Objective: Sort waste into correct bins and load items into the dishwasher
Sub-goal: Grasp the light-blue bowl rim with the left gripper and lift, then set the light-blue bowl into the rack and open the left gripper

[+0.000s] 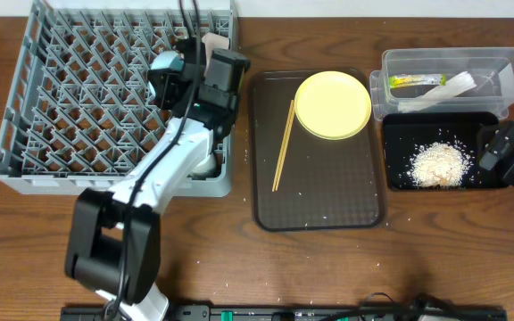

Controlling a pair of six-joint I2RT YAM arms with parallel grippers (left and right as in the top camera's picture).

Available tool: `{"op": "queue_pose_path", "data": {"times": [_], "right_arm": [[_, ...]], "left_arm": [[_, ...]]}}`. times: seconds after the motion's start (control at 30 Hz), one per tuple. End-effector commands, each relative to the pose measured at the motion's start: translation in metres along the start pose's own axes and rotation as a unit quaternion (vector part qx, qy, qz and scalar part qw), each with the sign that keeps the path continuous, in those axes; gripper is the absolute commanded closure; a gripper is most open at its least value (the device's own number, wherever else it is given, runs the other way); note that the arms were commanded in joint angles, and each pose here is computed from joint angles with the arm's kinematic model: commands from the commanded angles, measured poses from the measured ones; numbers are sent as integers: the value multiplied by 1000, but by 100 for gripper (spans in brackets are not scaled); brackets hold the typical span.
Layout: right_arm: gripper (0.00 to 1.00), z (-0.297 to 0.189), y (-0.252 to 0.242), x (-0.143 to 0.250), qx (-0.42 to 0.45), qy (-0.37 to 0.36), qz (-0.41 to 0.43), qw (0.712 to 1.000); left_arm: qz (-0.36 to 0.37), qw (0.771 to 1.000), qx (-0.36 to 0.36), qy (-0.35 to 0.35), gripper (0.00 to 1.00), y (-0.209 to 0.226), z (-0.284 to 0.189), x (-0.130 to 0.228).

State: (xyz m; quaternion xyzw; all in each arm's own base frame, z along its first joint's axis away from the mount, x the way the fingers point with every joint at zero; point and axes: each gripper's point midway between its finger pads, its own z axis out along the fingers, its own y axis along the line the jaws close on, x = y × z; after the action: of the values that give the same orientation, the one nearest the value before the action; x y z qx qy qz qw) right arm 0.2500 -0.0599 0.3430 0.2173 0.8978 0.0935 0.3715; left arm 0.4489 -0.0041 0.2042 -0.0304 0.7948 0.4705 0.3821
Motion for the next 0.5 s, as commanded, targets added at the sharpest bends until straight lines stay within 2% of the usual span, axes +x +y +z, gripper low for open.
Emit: {"op": "queue_pose_path", "data": {"times": [0.0, 0.47], "right_arm": [[1, -2, 0, -2, -1, -3, 6, 1000], [1, -2, 0, -2, -1, -3, 6, 1000]], "left_arm": [[29, 998, -50, 7, 93, 7, 0, 7], [51, 998, -31, 2, 93, -30, -12, 38]]}}
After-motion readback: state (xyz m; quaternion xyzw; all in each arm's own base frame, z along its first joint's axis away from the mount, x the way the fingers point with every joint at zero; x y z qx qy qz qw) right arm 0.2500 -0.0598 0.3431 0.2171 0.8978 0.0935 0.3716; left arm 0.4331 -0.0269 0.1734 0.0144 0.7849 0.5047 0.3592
